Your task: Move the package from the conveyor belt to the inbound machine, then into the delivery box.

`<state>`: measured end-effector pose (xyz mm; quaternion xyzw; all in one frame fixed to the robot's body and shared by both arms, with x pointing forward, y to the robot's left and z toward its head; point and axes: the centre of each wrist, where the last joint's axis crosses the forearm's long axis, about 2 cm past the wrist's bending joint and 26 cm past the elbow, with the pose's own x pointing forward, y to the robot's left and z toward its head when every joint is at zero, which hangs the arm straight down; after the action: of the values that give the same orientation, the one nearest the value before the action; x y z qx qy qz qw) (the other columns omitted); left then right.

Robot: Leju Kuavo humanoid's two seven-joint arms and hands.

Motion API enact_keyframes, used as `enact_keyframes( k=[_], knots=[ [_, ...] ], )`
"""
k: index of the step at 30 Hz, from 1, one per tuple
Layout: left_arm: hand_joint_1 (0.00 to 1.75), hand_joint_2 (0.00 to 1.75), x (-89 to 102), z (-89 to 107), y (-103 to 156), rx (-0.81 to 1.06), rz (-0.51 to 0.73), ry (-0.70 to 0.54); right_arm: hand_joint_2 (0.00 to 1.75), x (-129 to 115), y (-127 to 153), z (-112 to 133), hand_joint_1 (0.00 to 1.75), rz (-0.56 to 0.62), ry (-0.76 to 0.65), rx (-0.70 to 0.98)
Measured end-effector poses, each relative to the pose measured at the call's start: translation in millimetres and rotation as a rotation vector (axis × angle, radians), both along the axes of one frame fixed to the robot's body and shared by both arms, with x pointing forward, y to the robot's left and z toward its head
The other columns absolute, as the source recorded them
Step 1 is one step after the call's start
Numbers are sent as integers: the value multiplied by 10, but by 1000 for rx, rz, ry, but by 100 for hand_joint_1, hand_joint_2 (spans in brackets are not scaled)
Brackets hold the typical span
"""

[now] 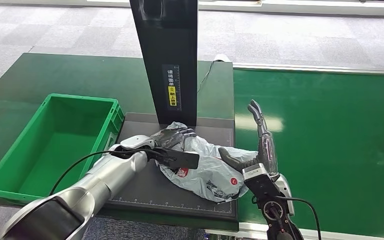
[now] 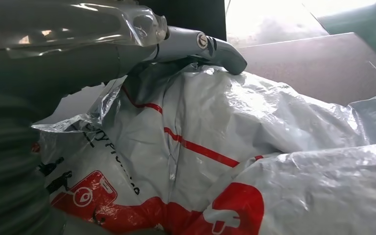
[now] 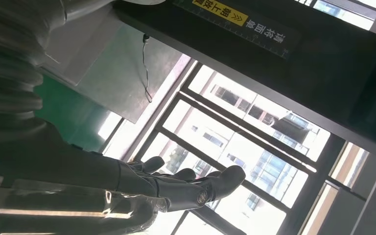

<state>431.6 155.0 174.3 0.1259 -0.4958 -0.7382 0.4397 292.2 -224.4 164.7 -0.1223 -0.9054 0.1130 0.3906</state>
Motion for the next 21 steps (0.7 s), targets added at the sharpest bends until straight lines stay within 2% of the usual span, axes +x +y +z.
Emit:
enact_keyframes(
  k=[11, 12, 15, 16, 17, 21],
  knots=[
    [0, 175, 17, 10, -24, 20, -2, 9, 175, 0, -1, -6, 0, -1, 2, -1],
    [11, 175, 18, 11, -24, 21, -2, 9, 175, 0, -1, -6, 0, -1, 3, -1],
    [135, 175, 18, 10, -27, 23, -3, 7, 175, 0, -3, -9, 0, -4, 4, -3],
    [168, 175, 17, 8, -27, 21, -4, 3, 175, -2, -6, -11, 0, -7, 5, -4],
    [173, 175, 15, 5, -28, 17, -5, -5, 175, -5, -10, -15, 0, -11, 7, -7],
    [175, 175, -9, -40, -17, -29, -8, -42, 175, -54, -30, -56, 0, -22, 18, -15]
  ],
)
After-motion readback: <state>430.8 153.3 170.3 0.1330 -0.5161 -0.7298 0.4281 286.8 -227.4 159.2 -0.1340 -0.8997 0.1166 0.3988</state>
